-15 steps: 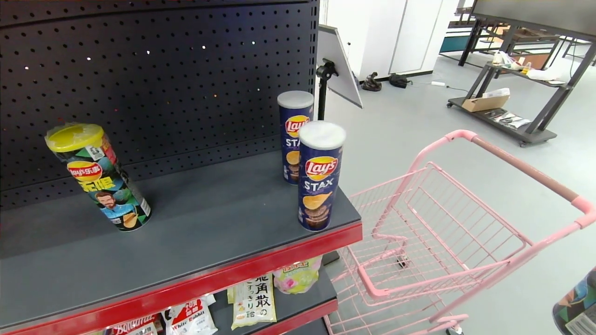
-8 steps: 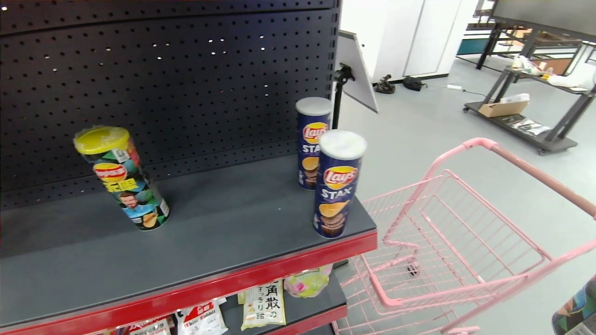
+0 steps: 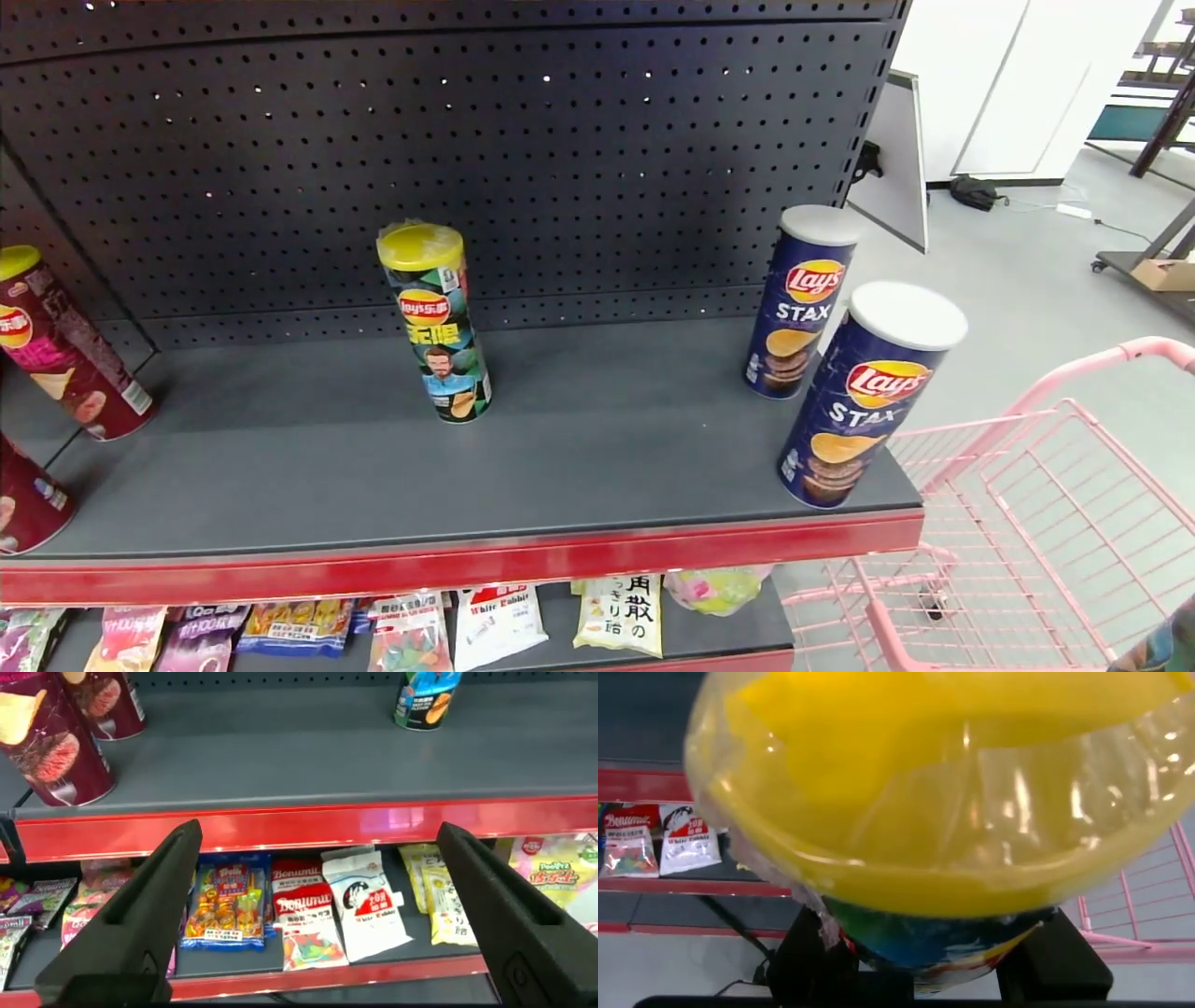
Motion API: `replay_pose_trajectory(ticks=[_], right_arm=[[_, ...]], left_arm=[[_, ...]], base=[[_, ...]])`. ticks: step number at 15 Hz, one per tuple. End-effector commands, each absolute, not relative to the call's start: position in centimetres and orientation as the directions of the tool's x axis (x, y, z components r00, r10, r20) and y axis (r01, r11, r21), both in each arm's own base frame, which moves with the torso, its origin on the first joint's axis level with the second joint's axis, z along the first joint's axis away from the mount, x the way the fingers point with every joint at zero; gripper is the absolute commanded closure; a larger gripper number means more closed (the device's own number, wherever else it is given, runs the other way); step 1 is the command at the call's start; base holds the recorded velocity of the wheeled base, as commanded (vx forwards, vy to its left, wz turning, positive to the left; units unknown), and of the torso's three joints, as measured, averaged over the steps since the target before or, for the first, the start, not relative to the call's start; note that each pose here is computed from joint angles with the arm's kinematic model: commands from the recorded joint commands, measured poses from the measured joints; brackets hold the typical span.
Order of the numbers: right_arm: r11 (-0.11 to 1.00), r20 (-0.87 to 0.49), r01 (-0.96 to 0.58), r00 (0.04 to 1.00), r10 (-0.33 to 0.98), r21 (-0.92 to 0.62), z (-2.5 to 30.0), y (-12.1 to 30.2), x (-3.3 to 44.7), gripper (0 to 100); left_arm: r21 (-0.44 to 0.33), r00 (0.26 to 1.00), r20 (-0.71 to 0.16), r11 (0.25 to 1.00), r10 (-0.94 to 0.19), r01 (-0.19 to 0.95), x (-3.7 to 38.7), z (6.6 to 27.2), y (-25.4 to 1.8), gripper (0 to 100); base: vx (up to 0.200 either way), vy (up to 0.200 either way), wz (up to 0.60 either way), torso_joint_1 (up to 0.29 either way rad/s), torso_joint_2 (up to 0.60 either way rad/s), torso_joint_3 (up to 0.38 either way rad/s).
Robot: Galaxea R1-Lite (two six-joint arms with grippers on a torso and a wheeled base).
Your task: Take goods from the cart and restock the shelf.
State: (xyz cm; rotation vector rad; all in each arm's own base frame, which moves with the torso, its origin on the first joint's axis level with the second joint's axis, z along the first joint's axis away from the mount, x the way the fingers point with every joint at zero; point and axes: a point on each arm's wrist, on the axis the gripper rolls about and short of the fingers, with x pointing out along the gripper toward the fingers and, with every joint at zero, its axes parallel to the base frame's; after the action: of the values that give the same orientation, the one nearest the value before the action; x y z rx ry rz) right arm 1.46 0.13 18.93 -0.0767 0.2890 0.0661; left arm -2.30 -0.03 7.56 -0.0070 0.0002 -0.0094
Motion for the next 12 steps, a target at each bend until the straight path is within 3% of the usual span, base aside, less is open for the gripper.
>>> replay_pose_trajectory(ticks=[1,7,12], right_arm=[[0.993,-0.202,-0.092,0.977,0.075,-0.073,16.6,0.2,-1.2,100],[0.99,-0.147,-0.122,0.983,0.11,-0.076,14.0,0.2,-2.9,100],[0.989,-0.144,-0.125,0.983,0.113,-0.076,14.1,0.2,-2.8,100]], left_arm=[[-0.008,1.0,-0.002,1.0,-0.009,0.009,-2.3,7.6,0.0,0],[-0.008,1.0,-0.003,1.0,-0.009,0.009,-2.3,7.5,0.0,0],[-0.008,1.0,-0.002,1.0,-0.009,0.009,-2.3,7.6,0.0,0]], base=[[0.0,0.0,0.0,0.0,0.0,0.0],[0.0,0.2,0.0,0.004,0.0,0.002],[0.0,0.0,0.0,0.0,0.0,0.0]])
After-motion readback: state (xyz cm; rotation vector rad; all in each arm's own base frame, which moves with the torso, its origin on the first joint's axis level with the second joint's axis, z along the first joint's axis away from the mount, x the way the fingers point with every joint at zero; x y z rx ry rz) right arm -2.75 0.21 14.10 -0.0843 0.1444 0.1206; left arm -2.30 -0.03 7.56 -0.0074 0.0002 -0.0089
